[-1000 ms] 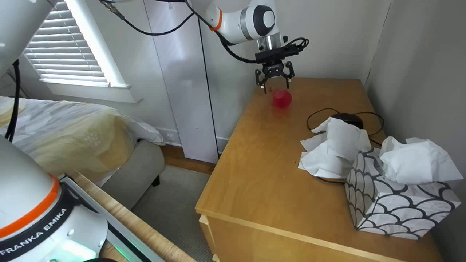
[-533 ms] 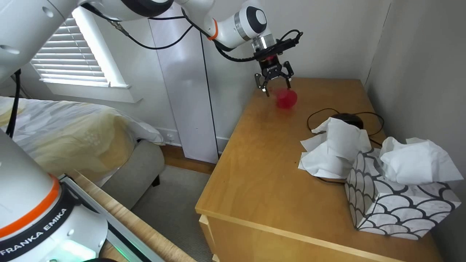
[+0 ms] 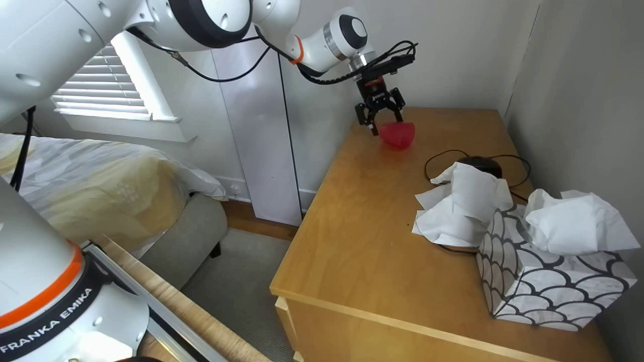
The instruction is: Place the red cup upside down
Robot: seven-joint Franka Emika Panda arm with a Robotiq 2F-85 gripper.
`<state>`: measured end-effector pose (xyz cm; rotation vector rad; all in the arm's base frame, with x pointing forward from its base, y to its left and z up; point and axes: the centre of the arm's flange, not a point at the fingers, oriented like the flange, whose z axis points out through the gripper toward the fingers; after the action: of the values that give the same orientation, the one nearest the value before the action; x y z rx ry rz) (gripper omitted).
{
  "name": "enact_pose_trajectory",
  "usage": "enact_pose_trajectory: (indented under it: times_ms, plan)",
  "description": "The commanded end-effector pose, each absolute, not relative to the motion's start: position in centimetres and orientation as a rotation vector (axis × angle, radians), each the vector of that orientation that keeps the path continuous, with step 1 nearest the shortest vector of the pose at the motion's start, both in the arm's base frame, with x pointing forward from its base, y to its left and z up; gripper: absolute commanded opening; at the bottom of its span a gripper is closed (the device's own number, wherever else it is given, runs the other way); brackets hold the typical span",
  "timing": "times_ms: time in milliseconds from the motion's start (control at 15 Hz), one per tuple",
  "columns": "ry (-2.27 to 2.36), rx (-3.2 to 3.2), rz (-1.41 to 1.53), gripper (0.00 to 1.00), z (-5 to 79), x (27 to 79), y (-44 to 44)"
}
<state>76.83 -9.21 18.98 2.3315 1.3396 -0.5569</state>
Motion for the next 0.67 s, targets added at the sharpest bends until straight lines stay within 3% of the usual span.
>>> enact_pose_trajectory:
  times_ms: [0, 467, 533, 600]
  plan:
    - [1.471, 2.237, -0.640, 1.00, 17.4, 78.7, -9.2]
    - [1.588, 2.131, -0.681, 1.00, 16.2, 78.3, -9.5]
    - [1.600, 2.119, -0.688, 0.75, 16.2, 78.2, -9.3]
    - [1.609, 2.106, -0.693, 0.74, 16.2, 78.1, -9.2]
